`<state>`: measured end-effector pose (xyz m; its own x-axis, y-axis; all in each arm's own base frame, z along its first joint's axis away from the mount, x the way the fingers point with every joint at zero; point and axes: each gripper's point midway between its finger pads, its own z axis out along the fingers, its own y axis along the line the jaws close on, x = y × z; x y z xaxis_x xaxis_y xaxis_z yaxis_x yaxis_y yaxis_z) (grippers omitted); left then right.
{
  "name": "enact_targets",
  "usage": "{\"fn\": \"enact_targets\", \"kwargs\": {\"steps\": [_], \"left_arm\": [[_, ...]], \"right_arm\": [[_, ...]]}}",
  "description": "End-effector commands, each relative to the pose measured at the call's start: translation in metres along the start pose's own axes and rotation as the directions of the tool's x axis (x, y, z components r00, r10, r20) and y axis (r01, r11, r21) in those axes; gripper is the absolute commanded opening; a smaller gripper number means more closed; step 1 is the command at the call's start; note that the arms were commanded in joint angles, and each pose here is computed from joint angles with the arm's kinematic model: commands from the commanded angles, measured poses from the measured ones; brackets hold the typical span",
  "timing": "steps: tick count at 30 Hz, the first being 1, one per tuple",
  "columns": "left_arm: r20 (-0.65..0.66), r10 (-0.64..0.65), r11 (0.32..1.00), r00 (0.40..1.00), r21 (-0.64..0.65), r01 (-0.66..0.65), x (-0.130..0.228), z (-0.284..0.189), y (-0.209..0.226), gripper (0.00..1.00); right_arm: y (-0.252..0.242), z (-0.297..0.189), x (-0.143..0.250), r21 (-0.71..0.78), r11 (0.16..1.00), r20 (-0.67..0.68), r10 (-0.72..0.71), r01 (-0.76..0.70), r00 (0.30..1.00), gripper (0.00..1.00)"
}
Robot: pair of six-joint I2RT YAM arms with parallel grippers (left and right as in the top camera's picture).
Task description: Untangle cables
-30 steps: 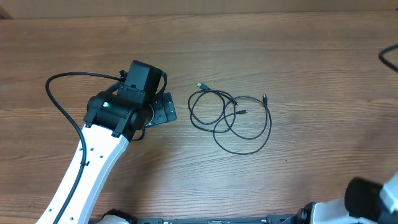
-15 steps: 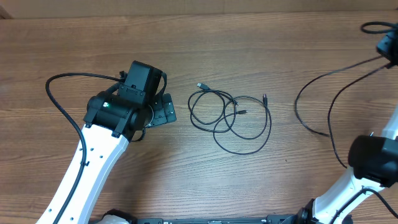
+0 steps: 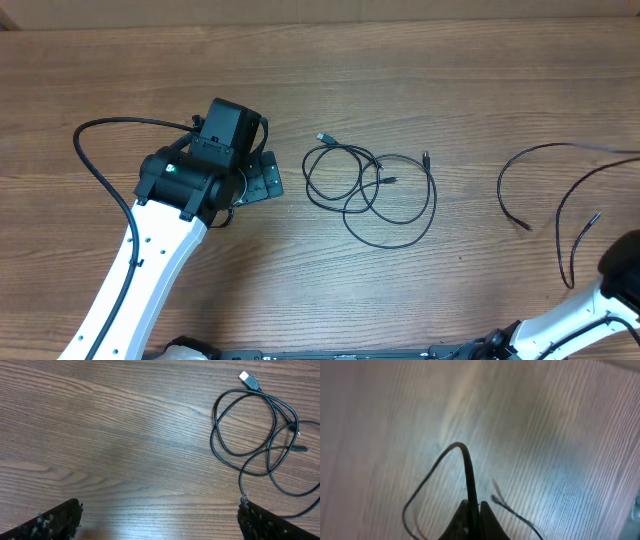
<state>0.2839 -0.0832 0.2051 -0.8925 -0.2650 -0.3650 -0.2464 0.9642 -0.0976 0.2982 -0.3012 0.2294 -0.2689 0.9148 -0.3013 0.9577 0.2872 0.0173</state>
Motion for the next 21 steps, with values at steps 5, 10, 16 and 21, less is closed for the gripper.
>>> {"fn": "enact_targets", "kwargs": {"steps": [5, 10, 16, 21], "left_arm": [[-0.027, -0.012, 1.0, 1.0, 0.02, 0.012, 0.005, 0.002, -0.005, 1.0], [-0.026, -0.006, 1.0, 1.0, 0.019, 0.006, 0.005, 0.002, -0.005, 1.0], [-0.015, 0.04, 0.999, 0.999, 0.018, -0.04, 0.003, 0.002, -0.004, 1.0], [-0.009, 0.045, 0.999, 0.999, 0.011, -0.045, -0.003, 0.003, 0.002, 1.0]], "right_arm": [[0.0, 0.045, 0.027, -0.061, 0.997, -0.169, 0.027, -0.038, 0.985, 0.04], [0.037, 0.034, 0.04, -0.287, 0.953, -0.195, -0.157, 0.097, 0.968, 0.6], [0.082, -0.036, 0.057, -0.544, 0.789, -0.046, -0.368, 0.286, 0.929, 1.0], [0.105, -0.103, 0.104, -0.614, 0.621, 0.118, -0.538, 0.487, 0.835, 1.0]]}}
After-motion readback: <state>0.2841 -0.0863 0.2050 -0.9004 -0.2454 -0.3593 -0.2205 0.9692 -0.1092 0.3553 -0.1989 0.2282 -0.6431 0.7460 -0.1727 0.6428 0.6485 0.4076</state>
